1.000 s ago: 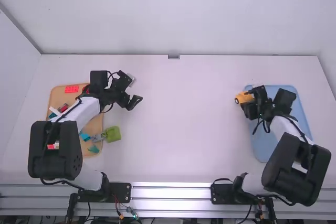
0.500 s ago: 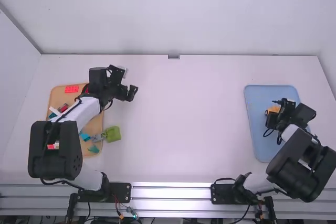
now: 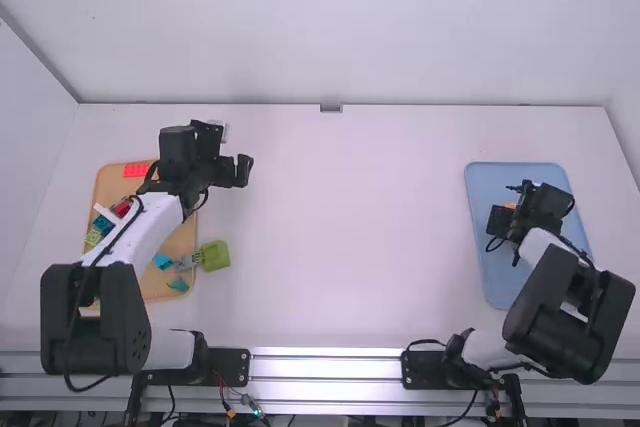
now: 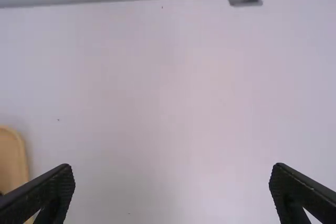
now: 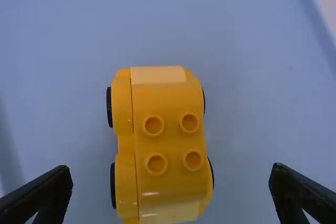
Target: Assemble lego blocks to make yellow taxi
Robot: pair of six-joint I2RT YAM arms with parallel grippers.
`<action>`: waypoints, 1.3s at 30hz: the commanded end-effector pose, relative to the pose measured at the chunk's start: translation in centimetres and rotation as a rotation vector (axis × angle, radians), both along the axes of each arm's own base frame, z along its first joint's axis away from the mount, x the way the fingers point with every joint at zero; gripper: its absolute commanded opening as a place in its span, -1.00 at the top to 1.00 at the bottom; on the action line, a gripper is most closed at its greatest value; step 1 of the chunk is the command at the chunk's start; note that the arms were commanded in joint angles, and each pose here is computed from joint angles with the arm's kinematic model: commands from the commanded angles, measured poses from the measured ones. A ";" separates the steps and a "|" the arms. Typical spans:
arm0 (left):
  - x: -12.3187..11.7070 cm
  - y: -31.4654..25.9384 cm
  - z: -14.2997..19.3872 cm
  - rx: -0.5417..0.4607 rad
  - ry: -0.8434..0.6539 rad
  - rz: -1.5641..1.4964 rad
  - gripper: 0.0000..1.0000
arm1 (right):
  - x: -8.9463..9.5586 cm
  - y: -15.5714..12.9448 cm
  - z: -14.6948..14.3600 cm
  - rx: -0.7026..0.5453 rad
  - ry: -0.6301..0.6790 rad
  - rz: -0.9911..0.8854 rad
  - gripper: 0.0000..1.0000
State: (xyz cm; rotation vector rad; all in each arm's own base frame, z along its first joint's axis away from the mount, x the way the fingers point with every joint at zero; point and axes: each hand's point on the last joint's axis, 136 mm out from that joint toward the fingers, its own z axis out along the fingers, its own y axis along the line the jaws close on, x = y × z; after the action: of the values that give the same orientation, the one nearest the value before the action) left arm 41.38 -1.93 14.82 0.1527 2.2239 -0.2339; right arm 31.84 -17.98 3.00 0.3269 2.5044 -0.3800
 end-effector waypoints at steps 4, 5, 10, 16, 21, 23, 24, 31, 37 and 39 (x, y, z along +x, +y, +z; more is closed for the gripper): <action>-1.9 -0.4 5.7 0.013 -0.126 -0.006 -0.99 | 0.7 1.6 6.0 -0.092 -0.115 -0.019 -0.98; -2.5 -0.4 7.1 0.014 -0.159 -0.006 -0.98 | 1.0 2.5 7.4 -0.105 -0.147 0.006 -0.97; -4.6 -0.4 11.2 0.021 -0.259 -0.004 -0.98 | 1.3 6.3 13.0 -0.142 -0.290 0.104 -0.97; -7.4 -0.6 16.4 0.031 -0.415 -0.004 -0.98 | -0.1 11.2 20.6 -0.176 -0.522 0.231 -0.97; -8.1 -1.4 16.7 0.001 -0.452 0.013 -0.89 | -0.1 13.6 20.8 -0.108 -0.596 0.288 -0.88; -8.5 -1.4 16.8 -0.015 -0.473 0.036 -0.83 | -0.3 15.0 21.0 -0.068 -0.636 0.321 -0.82; -8.7 -1.1 16.9 -0.007 -0.492 0.053 -0.80 | -0.5 15.9 20.7 -0.036 -0.650 0.344 -0.78; -10.3 0.7 15.6 0.034 -0.524 0.152 -0.58 | -2.3 18.3 18.5 0.094 -0.675 0.389 -0.56; -12.1 1.9 13.2 0.062 -0.524 0.219 -0.35 | -4.0 18.3 15.8 0.094 -0.675 0.389 -0.31; -12.9 1.9 12.0 0.062 -0.524 0.219 -0.24 | -4.7 18.3 14.4 0.094 -0.675 0.389 -0.20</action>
State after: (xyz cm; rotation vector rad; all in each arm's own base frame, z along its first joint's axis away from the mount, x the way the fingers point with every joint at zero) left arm 29.14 -0.50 27.41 0.0245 1.7220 -0.0247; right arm 27.64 0.17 18.59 -0.0166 1.8598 0.0020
